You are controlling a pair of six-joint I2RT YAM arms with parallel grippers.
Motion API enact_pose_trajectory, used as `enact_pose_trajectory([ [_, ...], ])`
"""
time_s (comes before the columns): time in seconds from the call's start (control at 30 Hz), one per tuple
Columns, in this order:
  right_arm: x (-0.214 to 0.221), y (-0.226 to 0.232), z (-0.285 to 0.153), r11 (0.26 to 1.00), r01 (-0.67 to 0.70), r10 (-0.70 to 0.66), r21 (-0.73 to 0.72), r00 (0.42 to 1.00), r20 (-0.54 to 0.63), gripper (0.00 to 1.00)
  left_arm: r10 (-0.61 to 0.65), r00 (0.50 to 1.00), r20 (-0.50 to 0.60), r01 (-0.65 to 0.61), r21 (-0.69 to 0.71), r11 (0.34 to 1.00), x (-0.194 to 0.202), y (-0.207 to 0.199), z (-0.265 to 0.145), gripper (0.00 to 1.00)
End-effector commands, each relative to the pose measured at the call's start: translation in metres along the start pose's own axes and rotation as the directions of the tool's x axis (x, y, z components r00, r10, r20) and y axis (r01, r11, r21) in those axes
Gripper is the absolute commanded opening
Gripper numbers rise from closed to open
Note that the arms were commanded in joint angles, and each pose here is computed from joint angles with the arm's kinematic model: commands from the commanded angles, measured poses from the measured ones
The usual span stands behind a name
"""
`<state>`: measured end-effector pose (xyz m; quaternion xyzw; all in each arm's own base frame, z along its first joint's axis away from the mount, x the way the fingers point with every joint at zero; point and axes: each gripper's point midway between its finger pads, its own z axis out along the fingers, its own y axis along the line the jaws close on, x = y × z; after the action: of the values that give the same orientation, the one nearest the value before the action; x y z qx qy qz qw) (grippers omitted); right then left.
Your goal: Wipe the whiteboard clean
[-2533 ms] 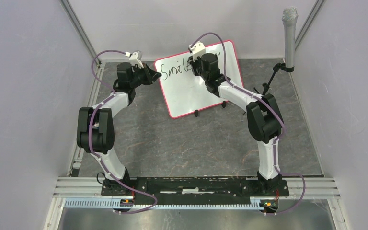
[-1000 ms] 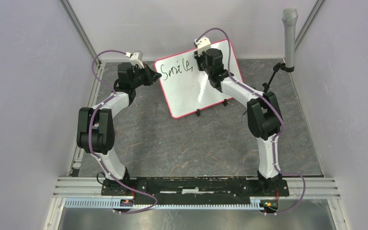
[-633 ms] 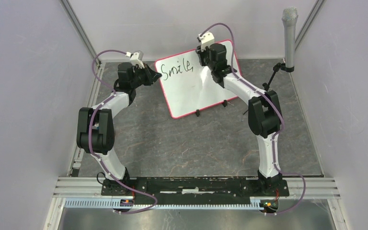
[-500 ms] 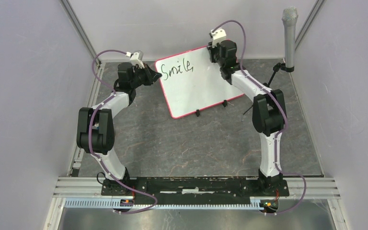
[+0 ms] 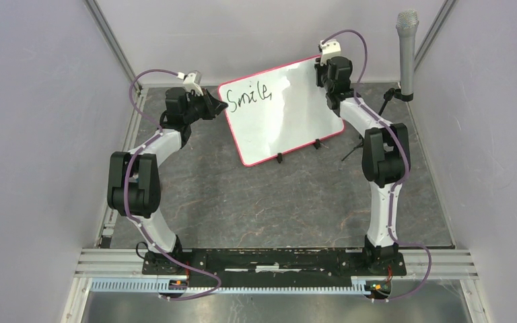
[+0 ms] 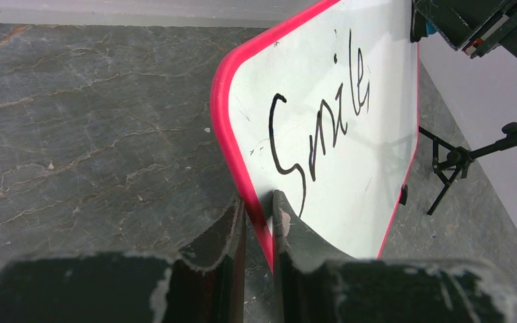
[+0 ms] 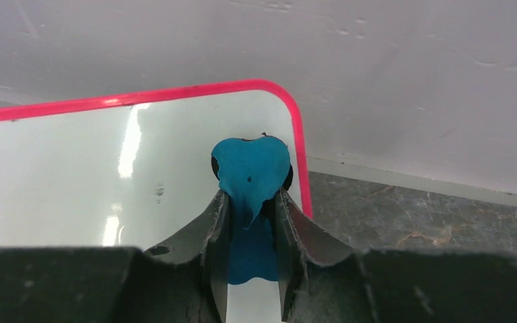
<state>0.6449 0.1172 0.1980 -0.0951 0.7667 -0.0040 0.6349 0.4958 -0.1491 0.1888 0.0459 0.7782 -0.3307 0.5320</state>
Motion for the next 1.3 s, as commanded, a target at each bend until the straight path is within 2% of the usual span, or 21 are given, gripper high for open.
enact_pose_trajectory([
  [0.0,0.026,0.048,-0.01,0.995,0.037,-0.044,-0.096,0.997,-0.071,0.0,0.118,0.992,0.038,-0.118,0.001,0.993,-0.015,-0.006,-0.002,0.02],
  [0.2,0.017,0.098,-0.025,0.977,0.057,-0.065,-0.205,0.997,-0.036,0.0,0.121,0.992,0.038,-0.121,0.001,0.993,-0.015,-0.006,-0.003,0.02],
  [0.3,0.011,0.104,-0.028,0.974,0.046,-0.051,-0.222,0.999,-0.017,0.0,0.12,0.992,0.04,-0.12,0.0,0.993,-0.015,-0.007,-0.003,0.02],
  [0.4,0.005,0.089,-0.026,0.982,0.04,-0.042,-0.187,0.999,-0.008,0.0,0.12,0.992,0.04,-0.12,0.0,0.993,-0.015,-0.007,-0.003,0.02],
  [0.67,0.0,0.013,-0.015,0.999,-0.036,0.035,-0.04,0.999,-0.019,0.0,0.121,0.992,0.043,-0.121,0.003,0.993,-0.017,-0.008,-0.003,0.02],
  [0.83,0.008,-0.002,-0.014,1.0,-0.021,0.021,-0.003,0.999,-0.04,0.0,0.121,0.992,0.043,-0.121,0.005,0.993,-0.017,-0.008,-0.004,0.02],
  [1.0,0.01,0.015,-0.019,0.999,-0.003,0.001,-0.045,0.999,-0.042,0.0,0.121,0.992,0.043,-0.122,0.004,0.993,-0.017,-0.008,-0.004,0.02],
  [1.27,-0.011,0.073,-0.029,0.987,0.086,-0.084,-0.137,0.996,0.017,0.0,0.13,0.99,0.045,-0.13,0.001,0.991,-0.018,-0.008,-0.005,0.02],
])
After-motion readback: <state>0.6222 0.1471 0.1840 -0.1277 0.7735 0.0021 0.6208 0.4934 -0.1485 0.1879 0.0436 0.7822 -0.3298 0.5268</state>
